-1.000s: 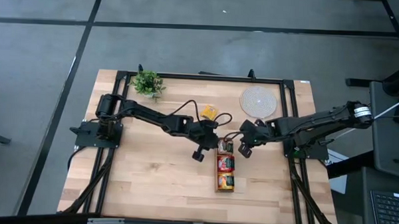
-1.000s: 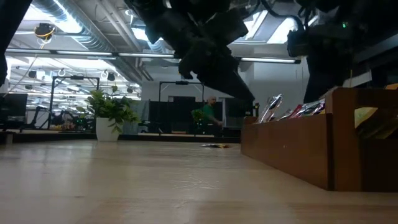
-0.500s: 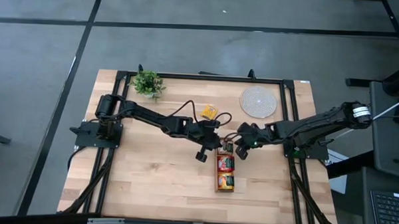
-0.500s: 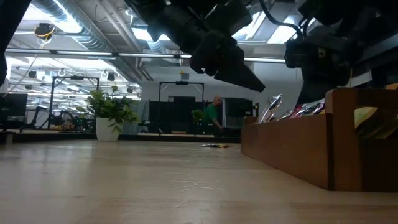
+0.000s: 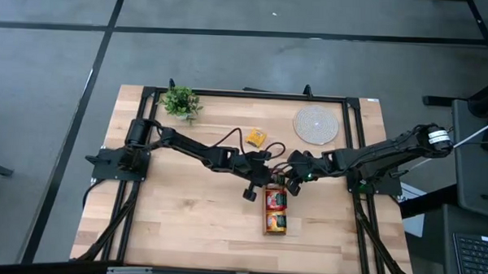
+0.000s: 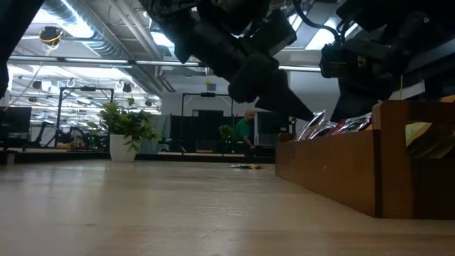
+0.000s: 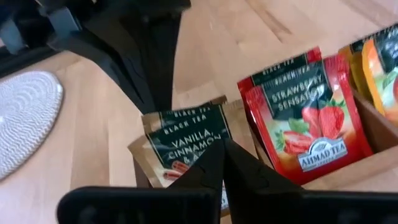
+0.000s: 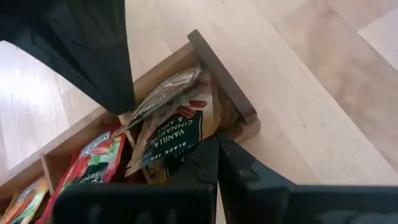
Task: Pick & Place Tea
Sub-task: Put the brown tea bag into the left section of the wooden organizer, then put the yellow tea bag into the right section of the wooden organizer
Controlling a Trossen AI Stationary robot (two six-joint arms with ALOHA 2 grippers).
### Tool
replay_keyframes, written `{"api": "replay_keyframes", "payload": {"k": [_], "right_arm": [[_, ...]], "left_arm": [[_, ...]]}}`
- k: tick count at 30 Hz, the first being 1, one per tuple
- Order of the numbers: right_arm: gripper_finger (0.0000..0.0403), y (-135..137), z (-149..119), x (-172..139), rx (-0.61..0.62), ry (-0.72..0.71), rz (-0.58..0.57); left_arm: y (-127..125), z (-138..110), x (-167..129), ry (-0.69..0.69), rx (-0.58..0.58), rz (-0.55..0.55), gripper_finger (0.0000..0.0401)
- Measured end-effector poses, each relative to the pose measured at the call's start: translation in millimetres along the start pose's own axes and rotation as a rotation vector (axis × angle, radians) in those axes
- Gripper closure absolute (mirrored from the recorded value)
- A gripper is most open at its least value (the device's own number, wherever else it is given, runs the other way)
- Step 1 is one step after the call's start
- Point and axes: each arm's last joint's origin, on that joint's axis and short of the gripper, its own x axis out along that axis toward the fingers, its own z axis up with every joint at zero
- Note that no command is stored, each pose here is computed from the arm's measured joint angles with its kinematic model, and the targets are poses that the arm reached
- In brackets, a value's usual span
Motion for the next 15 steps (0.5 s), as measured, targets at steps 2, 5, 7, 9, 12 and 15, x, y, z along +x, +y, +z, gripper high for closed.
{"api": "replay_keyframes", "payload": {"k": [2, 5, 7, 9, 12, 15], "right_arm": [[0.0398, -1, 1, 0, 0.003, -0.003, -0.004], [0.0398, -4, 4, 1, 0.008, -0.028, -0.029], [0.0398, -5, 8, 1, 0.003, -0.058, -0.027], [0.0398, -5, 12, 1, -0.001, -0.084, -0.016], [0.0398, -6, 17, 1, -0.002, -0.115, 0.000], [0.0398, -9, 19, 2, -0.005, -0.108, 0.003]], "left_arm": [[0, 1, 0, -0.008, -0.002, 0.003, 0.0397], [1, 2, 0, -0.021, -0.002, 0.008, 0.0399], [1, 3, 0, -0.033, -0.001, 0.012, 0.0399], [1, 3, 0, -0.029, -0.001, 0.011, 0.0398], [1, 3, 0, -0.030, -0.001, 0.012, 0.0397], [2, 3, 0, -0.027, -0.002, 0.018, 0.0399]]}}
